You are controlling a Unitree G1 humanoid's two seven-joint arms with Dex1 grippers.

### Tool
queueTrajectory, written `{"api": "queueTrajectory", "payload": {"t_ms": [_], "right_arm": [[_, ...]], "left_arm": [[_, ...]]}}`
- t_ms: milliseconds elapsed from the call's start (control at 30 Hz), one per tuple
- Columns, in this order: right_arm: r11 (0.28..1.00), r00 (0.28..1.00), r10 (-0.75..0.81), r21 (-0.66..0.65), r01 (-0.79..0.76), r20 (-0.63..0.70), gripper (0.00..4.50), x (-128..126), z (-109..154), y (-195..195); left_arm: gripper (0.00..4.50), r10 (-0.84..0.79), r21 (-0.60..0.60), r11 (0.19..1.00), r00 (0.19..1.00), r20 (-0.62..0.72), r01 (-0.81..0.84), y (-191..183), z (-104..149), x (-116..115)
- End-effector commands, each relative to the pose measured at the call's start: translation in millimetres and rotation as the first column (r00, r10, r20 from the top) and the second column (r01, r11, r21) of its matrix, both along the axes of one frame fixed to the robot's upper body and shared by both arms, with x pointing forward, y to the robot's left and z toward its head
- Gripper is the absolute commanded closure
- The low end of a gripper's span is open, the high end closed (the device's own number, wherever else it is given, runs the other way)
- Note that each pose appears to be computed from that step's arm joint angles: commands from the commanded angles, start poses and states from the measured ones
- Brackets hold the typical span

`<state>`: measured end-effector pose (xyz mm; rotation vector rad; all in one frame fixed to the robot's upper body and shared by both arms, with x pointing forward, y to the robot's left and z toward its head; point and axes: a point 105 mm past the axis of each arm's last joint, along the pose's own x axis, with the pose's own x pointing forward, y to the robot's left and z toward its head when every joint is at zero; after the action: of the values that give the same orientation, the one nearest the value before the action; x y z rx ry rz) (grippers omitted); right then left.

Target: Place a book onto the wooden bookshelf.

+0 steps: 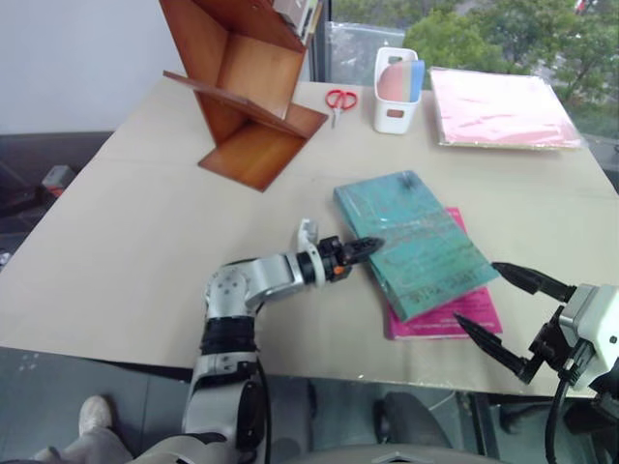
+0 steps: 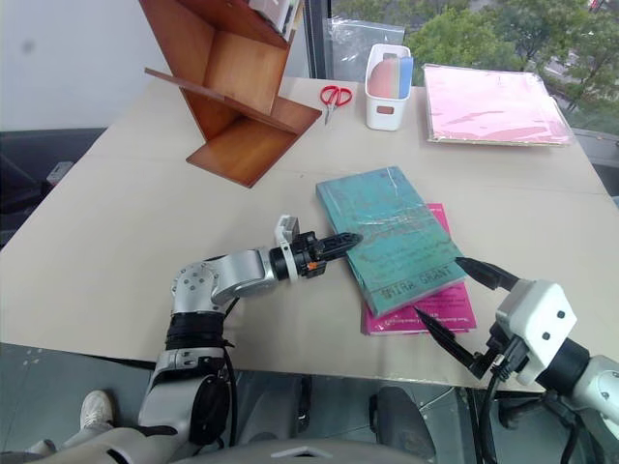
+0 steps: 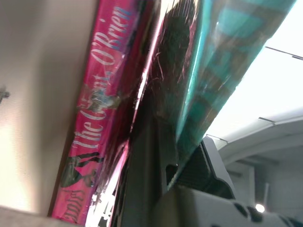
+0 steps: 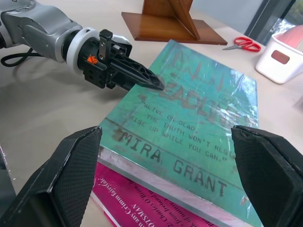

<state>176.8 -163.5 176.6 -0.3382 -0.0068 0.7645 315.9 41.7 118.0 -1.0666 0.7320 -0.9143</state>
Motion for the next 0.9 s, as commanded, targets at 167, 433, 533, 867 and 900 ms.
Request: {"api": "queueTrajectory", "payload": {"t_ms": [167, 433, 533, 867, 900], "right_arm": [[0.998, 0.998, 0.060, 0.029, -0.061, 0.035, 0.00, 9, 4, 11], [0.994, 0.994, 0.088, 0.059, -0.092, 0.060, 0.00, 36, 3, 17], [0.995, 0.996, 0.051, 0.087, -0.058, 0.078, 0.00, 50, 5, 16], [0.992, 0.999, -0.004, 0.125, 0.000, 0.032, 0.00, 78, -7, 17], [0.992, 1.000, 0.002, 0.128, -0.006, 0.031, 0.00, 79, -7, 18]], "left_arm": [[3.92, 0.168, -0.059, 0.986, 0.957, 0.237, -0.159, 69, 39, 14], [3.92, 0.068, 0.102, 0.982, 0.807, 0.586, -0.157, 102, 88, 21], [3.92, -0.025, 0.190, 0.967, 0.683, 0.730, -0.168, 102, 109, 17], [3.92, -0.549, 0.526, 0.749, 0.066, 0.833, -0.403, 98, 149, 4], [3.92, -0.594, 0.541, 0.719, 0.018, 0.804, -0.437, 99, 150, 4]]}}
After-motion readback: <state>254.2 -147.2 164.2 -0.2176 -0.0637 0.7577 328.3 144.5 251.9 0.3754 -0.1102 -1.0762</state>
